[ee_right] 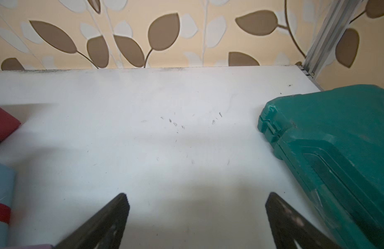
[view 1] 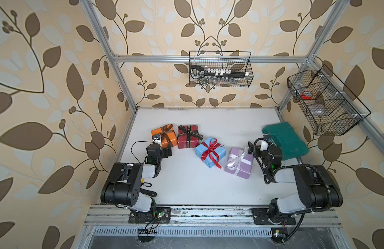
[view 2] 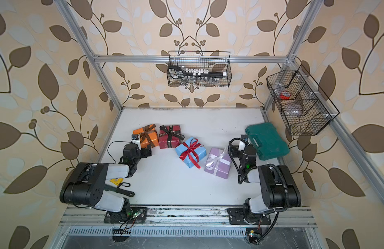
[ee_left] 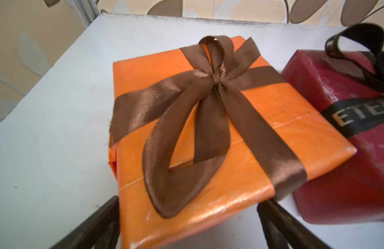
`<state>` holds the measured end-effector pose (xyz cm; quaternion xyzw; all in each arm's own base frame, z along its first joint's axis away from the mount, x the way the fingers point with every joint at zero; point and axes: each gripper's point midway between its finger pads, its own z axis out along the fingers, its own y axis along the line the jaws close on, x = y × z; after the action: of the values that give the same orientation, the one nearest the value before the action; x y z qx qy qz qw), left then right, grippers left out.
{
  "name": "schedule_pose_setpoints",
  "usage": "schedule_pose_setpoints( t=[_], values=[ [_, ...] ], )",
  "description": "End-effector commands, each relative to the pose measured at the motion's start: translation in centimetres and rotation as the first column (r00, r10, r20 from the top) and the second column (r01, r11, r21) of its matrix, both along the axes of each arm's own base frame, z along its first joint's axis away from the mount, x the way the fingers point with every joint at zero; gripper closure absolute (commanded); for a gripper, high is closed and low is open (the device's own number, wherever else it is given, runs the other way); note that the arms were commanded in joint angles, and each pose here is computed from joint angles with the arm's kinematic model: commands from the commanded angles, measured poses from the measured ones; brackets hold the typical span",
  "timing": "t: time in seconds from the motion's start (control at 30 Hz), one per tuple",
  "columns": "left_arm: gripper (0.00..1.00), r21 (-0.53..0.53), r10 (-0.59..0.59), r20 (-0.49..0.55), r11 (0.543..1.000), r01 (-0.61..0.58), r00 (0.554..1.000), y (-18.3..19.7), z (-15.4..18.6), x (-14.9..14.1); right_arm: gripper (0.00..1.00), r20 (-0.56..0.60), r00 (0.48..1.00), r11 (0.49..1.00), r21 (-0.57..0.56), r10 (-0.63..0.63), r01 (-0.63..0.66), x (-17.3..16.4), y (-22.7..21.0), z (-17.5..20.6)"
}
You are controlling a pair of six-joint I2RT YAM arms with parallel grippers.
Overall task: Untie the ribbon bows on the gift boxes
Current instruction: Move the gift box to the center of the board.
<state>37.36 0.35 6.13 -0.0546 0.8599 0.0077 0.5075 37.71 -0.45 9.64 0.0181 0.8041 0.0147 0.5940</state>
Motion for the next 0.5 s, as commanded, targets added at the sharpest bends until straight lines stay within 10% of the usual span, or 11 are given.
schedule_pose_setpoints(
  t=[0.0, 0.47],
  values=[
    [0.01, 0.0, -0.017, 0.049, 1.0, 0.017, 0.999, -0.06, 1.5, 1.08, 0.01, 0.027, 1.0, 1.0, -0.01, 0.009, -0.009, 0.71, 0.01, 0.8],
    [0.01, 0.001, -0.016, 0.044, 1.0, 0.016, 0.999, -0.03, 1.36, 1.06, 0.01, 0.025, 1.0, 1.0, -0.007, 0.008, -0.008, 0.69, -0.06, 0.76]
  ],
)
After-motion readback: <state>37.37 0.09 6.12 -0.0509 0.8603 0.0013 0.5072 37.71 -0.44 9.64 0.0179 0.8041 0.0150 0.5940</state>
